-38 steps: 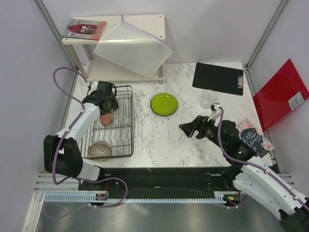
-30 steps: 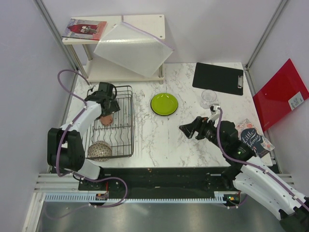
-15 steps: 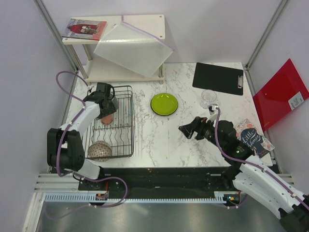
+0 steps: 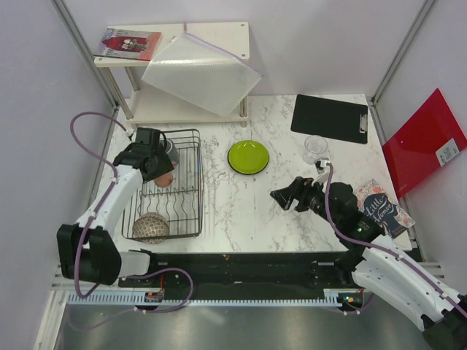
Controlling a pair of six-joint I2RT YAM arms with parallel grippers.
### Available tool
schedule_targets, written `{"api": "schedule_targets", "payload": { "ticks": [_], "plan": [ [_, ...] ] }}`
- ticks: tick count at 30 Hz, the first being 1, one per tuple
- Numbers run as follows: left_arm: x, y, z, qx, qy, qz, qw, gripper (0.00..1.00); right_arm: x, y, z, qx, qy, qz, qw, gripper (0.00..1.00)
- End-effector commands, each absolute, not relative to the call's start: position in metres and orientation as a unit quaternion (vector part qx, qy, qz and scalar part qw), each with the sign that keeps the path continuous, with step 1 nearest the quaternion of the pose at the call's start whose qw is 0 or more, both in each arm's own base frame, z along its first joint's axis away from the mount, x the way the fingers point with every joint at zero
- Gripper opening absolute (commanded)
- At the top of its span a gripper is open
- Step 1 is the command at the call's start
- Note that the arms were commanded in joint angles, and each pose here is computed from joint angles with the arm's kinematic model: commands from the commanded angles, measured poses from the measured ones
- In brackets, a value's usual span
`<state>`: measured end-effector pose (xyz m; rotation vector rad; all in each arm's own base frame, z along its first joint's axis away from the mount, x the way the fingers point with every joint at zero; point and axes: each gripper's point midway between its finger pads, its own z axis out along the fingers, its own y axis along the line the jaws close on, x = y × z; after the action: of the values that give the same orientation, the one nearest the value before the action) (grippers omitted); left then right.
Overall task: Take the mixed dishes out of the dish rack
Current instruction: Pick up the cup from the dish rack.
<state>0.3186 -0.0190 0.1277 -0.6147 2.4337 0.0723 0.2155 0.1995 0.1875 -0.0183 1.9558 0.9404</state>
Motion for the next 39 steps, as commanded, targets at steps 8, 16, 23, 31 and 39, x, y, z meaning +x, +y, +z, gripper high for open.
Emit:
{"api": "schedule_targets", "payload": {
  "ticks": [8,16,23,31,39],
  "plan": [
    [0.286,-0.074,0.274,-0.116,0.840,-0.190,0.496,0.02,0.223,0.189,0.246,-0.007,0.759,0.376,0.531,0.85],
    [0.237,-0.169,0.356,0.070,0.704,-0.483,0.515,0.02,0.231,0.186,0.228,0.019,0.776,0.359,0.519,0.86],
    [0.195,-0.197,0.373,0.141,0.596,-0.640,0.464,0.02,0.210,0.200,0.271,-0.019,0.717,0.442,0.539,0.87],
    [0.174,-0.211,0.386,0.146,0.540,-0.717,0.416,0.02,0.191,0.220,0.313,-0.056,0.649,0.533,0.539,0.88],
    [0.171,-0.256,0.383,0.170,0.537,-0.733,0.382,0.02,0.193,0.237,0.343,-0.069,0.607,0.583,0.536,0.86]
  ]
}}
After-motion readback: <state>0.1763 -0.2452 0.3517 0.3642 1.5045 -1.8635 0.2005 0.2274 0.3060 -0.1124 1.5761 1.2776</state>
